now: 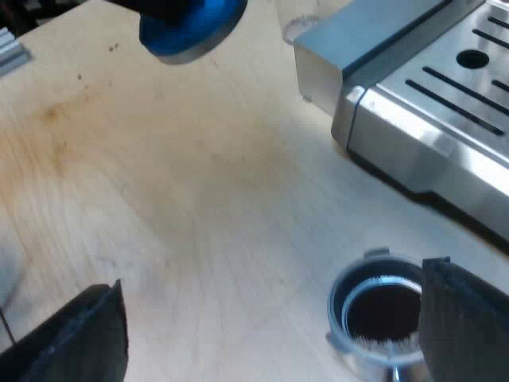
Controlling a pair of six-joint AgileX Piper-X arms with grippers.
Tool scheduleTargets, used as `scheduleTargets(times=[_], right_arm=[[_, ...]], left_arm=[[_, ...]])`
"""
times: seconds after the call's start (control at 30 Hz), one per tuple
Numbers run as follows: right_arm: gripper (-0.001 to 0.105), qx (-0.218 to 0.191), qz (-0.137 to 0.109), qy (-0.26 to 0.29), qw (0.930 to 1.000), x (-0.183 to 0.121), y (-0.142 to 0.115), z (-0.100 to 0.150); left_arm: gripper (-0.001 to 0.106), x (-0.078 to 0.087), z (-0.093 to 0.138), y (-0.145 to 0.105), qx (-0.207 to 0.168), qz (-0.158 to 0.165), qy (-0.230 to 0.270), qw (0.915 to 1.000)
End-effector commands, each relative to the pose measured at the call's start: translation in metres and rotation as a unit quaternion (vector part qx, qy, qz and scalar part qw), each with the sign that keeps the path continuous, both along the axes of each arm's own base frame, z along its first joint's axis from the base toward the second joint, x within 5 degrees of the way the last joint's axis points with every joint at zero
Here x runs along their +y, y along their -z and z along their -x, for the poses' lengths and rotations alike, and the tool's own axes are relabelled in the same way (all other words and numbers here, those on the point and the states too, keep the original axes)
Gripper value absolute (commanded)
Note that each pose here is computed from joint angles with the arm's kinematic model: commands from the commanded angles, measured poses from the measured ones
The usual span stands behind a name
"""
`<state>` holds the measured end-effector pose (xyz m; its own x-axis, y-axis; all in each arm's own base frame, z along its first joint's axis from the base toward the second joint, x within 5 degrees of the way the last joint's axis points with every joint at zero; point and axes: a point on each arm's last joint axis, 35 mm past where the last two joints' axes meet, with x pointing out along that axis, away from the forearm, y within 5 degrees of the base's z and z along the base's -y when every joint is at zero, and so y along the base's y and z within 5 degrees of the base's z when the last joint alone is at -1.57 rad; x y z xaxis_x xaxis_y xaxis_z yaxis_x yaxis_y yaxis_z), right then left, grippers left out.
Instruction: Grind coffee beans and then tamp
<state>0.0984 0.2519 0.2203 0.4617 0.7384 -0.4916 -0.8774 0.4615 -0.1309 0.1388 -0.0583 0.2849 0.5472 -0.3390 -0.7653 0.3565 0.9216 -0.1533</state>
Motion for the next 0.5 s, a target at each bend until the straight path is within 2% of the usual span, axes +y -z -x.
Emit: scheduleTargets(times=[0.03, 0.1, 0.2, 0.27, 0.37, 0.5], right_arm=[[0.076, -0.011, 0.02, -0.009, 0.9997, -0.011, -0.01, 0.003], [0.076, -0.017, 0.026, -0.002, 0.9995, -0.017, -0.009, 0.005], [0.076, -0.044, 0.039, 0.046, 0.9972, -0.035, -0.002, 0.008], [0.076, -0.05, 0.044, 0.058, 0.9961, -0.043, 0.002, 0.01], [0.076, -0.049, 0.045, 0.057, 0.9961, -0.057, 0.012, 0.016], [0.076, -0.049, 0.045, 0.056, 0.9962, -0.059, 0.013, 0.017]], left_arm=[[0.0, -0.008, 0.006, -0.005, -0.008, 0.014, 0.027, 0.9995], [0.0, -0.015, 0.009, -0.005, -0.007, 0.014, 0.054, 0.9984], [0.0, -0.02, 0.013, -0.005, -0.007, 0.014, 0.077, 0.9969], [0.0, -0.022, 0.014, -0.005, -0.007, 0.015, 0.084, 0.9963], [0.0, -0.024, 0.015, -0.005, -0.003, 0.02, 0.085, 0.9961], [0.0, -0.026, 0.016, -0.006, 0.006, 0.04, 0.104, 0.9937]])
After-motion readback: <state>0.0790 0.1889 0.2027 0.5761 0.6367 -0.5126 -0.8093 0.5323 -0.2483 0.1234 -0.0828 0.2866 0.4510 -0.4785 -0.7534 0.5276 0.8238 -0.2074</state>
